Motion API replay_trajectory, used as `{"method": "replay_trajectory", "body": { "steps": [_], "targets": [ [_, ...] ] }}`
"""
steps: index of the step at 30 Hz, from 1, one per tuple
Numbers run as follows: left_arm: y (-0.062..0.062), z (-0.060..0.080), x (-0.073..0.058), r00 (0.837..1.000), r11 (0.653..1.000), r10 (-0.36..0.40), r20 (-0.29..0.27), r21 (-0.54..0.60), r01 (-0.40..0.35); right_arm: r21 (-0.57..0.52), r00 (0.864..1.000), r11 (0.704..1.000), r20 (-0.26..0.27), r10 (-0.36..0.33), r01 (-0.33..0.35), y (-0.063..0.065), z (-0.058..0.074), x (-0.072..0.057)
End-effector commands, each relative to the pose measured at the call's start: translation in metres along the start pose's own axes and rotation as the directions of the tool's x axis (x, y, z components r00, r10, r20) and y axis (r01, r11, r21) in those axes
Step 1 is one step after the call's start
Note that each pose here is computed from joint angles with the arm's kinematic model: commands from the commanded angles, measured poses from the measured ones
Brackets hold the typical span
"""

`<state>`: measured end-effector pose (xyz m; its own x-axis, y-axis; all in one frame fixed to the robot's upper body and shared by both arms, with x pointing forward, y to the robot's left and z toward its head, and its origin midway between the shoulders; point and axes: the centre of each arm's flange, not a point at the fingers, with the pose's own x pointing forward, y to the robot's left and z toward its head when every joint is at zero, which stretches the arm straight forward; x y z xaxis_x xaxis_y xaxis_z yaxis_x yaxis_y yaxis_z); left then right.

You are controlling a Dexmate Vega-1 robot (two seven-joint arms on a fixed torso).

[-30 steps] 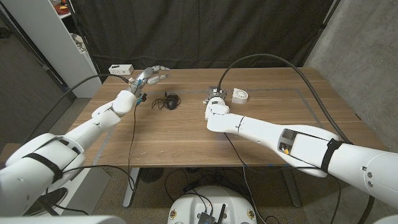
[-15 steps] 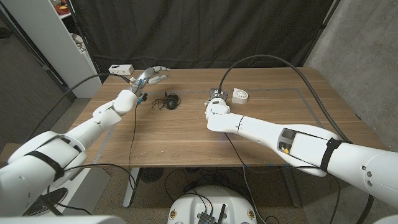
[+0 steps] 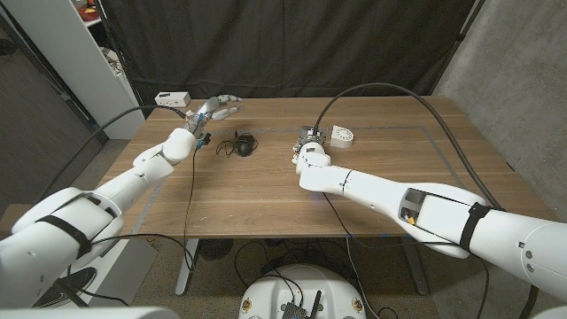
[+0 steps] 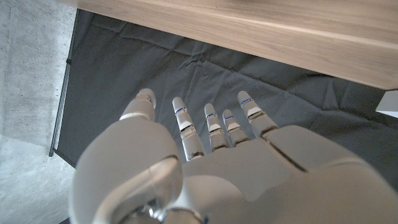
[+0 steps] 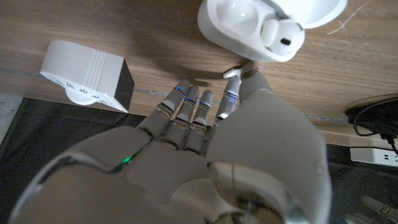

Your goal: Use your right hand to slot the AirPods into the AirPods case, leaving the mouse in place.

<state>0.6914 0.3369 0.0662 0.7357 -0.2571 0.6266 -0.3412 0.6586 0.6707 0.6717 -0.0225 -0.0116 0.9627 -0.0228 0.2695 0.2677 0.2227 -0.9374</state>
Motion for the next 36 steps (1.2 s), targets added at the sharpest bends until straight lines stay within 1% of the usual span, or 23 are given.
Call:
{"method": "replay_trajectory", "body": {
  "steps": [1,7,8,9,11,14,17,21,22,24,26,29,31,32,34,36],
  "targets": [
    [0.002,-0.002,0.003,1.000,1.000,0.010,0.012,-0.010,-0.010,0.078,0.996,0.995,0.070,-0.063,0.057,-0.013,-0.010,-0.018],
    [0.004,-0.003,0.005,1.000,1.000,0.017,0.013,-0.013,-0.017,0.143,0.988,0.987,0.129,-0.088,0.069,-0.024,-0.017,-0.036],
    [0.004,-0.003,0.005,1.000,1.000,0.017,0.013,-0.013,-0.017,0.144,0.988,0.987,0.130,-0.088,0.069,-0.024,-0.017,-0.036],
    [0.003,-0.004,0.006,1.000,1.000,0.010,0.014,-0.013,-0.010,0.176,0.984,0.982,0.147,-0.100,0.073,-0.028,-0.019,-0.044],
    [0.003,-0.004,0.007,1.000,1.000,0.006,0.018,-0.011,-0.006,0.196,0.977,0.977,0.171,-0.123,0.089,-0.030,-0.019,-0.051],
    [0.002,-0.005,0.007,1.000,1.000,0.006,0.015,-0.018,-0.006,0.229,0.967,0.968,0.203,-0.152,0.104,-0.032,-0.021,-0.056],
    [0.001,-0.006,0.007,1.000,1.000,0.009,0.012,-0.020,-0.008,0.253,0.962,0.962,0.224,-0.158,0.099,-0.034,-0.025,-0.060],
    [-0.001,-0.006,0.007,1.000,1.000,0.011,0.009,-0.022,-0.011,0.267,0.958,0.961,0.253,-0.137,0.067,-0.034,-0.034,-0.068],
    [-0.001,-0.006,0.007,1.000,1.000,0.011,0.009,-0.022,-0.010,0.265,0.955,0.963,0.268,-0.127,0.054,-0.033,-0.037,-0.069],
    [-0.002,-0.005,0.006,1.000,1.000,0.013,0.006,-0.022,-0.013,0.262,0.952,0.964,0.280,-0.127,0.052,-0.031,-0.042,-0.073],
    [-0.003,-0.004,0.006,1.000,1.000,0.013,0.010,-0.022,-0.013,0.260,0.942,0.965,0.311,-0.123,0.040,-0.030,-0.048,-0.077],
    [-0.004,-0.003,0.006,1.000,1.000,0.018,0.007,-0.023,-0.018,0.250,0.935,0.968,0.338,-0.109,0.023,-0.028,-0.054,-0.081],
    [-0.005,-0.002,0.006,1.000,1.000,0.017,0.005,-0.023,-0.017,0.237,0.935,0.972,0.342,-0.091,0.008,-0.026,-0.057,-0.083],
    [-0.006,-0.002,0.006,1.000,1.000,0.013,0.009,-0.023,-0.013,0.233,0.933,0.972,0.349,-0.084,0.000,-0.026,-0.060,-0.084],
    [-0.008,-0.001,0.007,1.000,1.000,0.013,0.007,-0.024,-0.013,0.226,0.935,0.974,0.346,-0.078,-0.003,-0.026,-0.063,-0.086],
    [-0.010,0.000,0.007,1.000,1.000,0.010,0.011,-0.025,-0.009,0.229,0.934,0.973,0.351,-0.072,-0.011,-0.026,-0.067,-0.088]
  ]
}}
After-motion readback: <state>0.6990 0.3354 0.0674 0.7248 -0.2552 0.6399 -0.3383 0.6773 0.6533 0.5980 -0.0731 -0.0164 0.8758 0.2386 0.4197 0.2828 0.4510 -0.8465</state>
